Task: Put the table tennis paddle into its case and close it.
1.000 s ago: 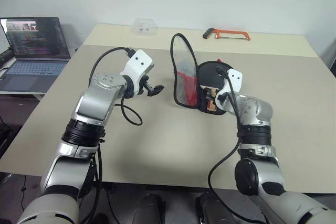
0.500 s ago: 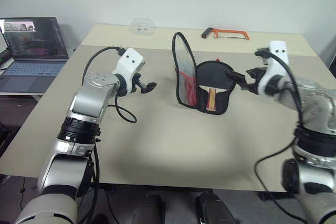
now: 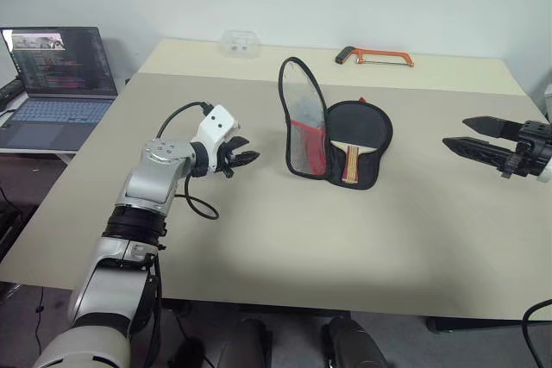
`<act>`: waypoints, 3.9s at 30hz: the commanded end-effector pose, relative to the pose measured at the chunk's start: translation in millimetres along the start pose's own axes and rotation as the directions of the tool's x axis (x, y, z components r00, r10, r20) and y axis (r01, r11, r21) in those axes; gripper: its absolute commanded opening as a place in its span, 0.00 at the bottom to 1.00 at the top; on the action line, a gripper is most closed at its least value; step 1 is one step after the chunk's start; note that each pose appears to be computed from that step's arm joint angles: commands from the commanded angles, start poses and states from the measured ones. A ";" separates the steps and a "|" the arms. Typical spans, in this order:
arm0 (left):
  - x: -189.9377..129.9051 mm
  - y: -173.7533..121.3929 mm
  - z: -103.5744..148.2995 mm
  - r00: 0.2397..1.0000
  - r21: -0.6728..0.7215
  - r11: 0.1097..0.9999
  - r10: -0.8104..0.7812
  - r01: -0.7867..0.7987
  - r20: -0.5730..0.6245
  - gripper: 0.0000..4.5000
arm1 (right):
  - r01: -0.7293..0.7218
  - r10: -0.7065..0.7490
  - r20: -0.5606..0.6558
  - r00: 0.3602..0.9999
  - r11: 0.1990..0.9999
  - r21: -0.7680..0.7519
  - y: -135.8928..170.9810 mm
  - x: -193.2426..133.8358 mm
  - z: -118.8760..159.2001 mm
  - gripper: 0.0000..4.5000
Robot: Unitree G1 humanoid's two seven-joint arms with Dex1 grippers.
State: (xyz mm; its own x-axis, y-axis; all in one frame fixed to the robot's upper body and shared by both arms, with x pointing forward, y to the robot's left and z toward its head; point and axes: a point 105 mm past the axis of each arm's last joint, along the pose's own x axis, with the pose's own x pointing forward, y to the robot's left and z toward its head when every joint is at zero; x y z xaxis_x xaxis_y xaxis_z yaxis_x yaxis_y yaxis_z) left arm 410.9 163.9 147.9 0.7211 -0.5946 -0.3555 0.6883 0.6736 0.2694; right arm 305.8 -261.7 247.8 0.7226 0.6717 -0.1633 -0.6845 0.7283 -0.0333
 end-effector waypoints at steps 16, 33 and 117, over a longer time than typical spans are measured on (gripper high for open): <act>39.0 -71.7 85.4 0.924 0.049 0.972 -0.234 0.230 0.302 0.01 | -0.162 0.162 -0.016 0.987 0.973 -0.164 46.1 -3.4 12.0 1.00; 146.4 -152.4 123.7 0.981 0.031 0.999 -0.016 0.010 0.192 0.01 | -0.038 0.039 0.003 0.999 0.977 -0.211 51.2 -20.5 16.8 1.00; -85.7 -54.5 72.0 0.917 0.241 0.893 -0.399 0.380 0.032 0.98 | 0.252 -0.286 -0.136 0.948 0.420 0.872 49.7 159.8 -111.2 1.00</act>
State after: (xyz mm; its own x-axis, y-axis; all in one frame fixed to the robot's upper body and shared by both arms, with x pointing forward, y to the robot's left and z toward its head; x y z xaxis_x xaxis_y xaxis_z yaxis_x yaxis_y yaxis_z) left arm 317.4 146.4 217.7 0.3729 -0.8268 -0.4211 0.9216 0.2774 0.2715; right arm 375.1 -121.3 111.2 0.8485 0.4529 -0.2739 -0.0475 0.5805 0.8129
